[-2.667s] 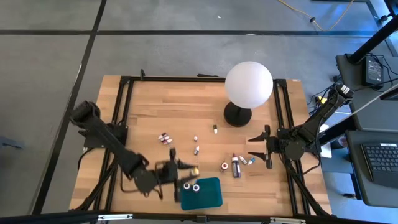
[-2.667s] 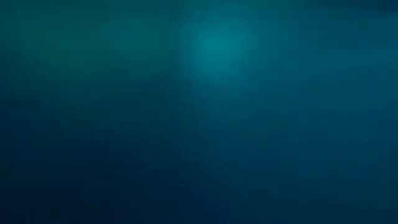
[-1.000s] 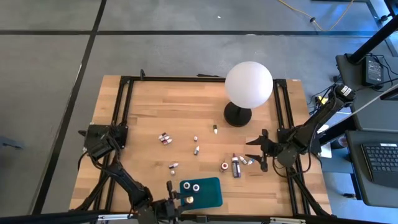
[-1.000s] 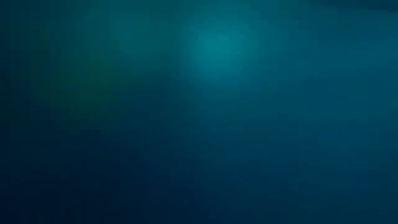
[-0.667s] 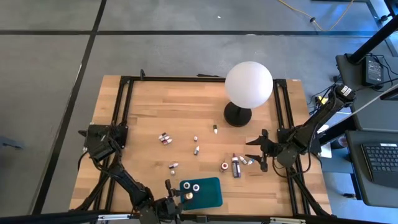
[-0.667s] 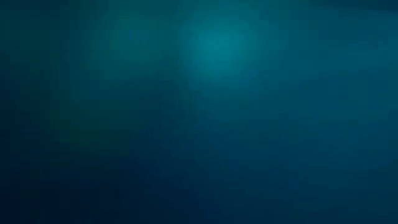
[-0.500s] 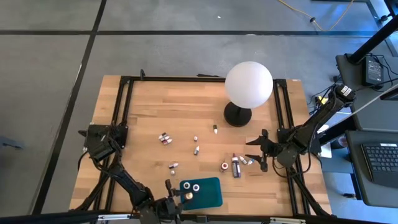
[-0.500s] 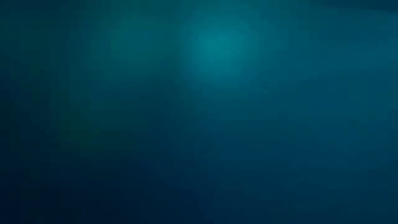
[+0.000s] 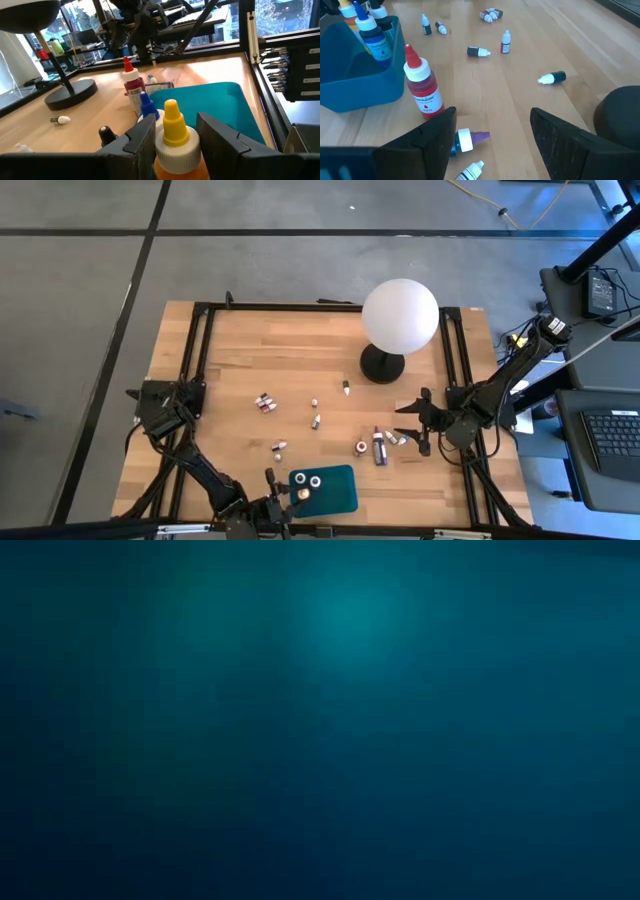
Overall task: Pick & Place food coloring
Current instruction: Put the large yellow food coloring bottle into the blue bin, then put the large red food coloring bottle into the blue bin
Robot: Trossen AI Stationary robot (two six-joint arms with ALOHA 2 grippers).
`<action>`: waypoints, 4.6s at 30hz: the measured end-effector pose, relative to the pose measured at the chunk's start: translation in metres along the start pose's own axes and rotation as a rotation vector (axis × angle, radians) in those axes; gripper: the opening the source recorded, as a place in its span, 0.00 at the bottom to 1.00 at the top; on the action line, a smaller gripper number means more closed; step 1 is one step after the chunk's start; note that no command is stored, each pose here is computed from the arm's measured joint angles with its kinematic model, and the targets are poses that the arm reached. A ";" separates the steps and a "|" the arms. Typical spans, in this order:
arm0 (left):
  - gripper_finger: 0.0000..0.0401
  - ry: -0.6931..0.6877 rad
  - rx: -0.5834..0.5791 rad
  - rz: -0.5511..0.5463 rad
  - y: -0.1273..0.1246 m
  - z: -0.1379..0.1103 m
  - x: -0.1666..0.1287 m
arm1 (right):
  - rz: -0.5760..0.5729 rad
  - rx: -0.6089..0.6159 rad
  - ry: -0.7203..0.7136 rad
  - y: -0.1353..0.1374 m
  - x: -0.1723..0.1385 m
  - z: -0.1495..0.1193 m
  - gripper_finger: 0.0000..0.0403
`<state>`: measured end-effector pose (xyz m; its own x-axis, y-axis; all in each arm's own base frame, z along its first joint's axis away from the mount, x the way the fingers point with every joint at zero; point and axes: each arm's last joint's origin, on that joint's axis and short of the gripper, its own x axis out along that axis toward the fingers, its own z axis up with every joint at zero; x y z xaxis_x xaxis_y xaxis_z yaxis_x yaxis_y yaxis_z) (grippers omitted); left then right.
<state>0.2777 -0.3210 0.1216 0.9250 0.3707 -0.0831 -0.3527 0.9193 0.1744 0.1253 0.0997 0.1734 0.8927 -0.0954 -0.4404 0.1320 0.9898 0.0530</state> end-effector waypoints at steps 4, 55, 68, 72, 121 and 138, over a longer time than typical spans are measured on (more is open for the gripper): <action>0.36 0.001 0.003 0.001 0.000 0.000 0.000 | 0.000 0.000 0.000 0.000 0.000 0.000 0.64; 0.36 -0.057 -0.076 0.021 0.019 0.068 -0.019 | 0.168 -0.009 -0.180 0.028 0.013 0.018 0.64; 0.36 -0.056 -0.077 0.025 0.020 0.068 -0.017 | 0.127 -0.092 -0.152 0.045 0.061 0.005 0.64; 0.36 -0.056 -0.077 0.024 0.020 0.068 -0.017 | 0.132 -0.109 -0.122 0.051 0.076 0.008 0.64; 0.36 -0.056 -0.069 0.023 0.019 0.068 -0.018 | 0.347 -0.290 -0.192 0.134 0.077 0.108 0.30; 0.37 -0.059 -0.083 -0.079 0.016 0.068 -0.018 | 0.379 -0.370 -0.089 0.202 0.173 0.076 0.30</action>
<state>0.2651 -0.3217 0.1931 0.9564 0.2900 -0.0349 -0.2861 0.9541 0.0879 0.3392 0.2747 0.1756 0.8836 0.2828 -0.3733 -0.3529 0.9261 -0.1335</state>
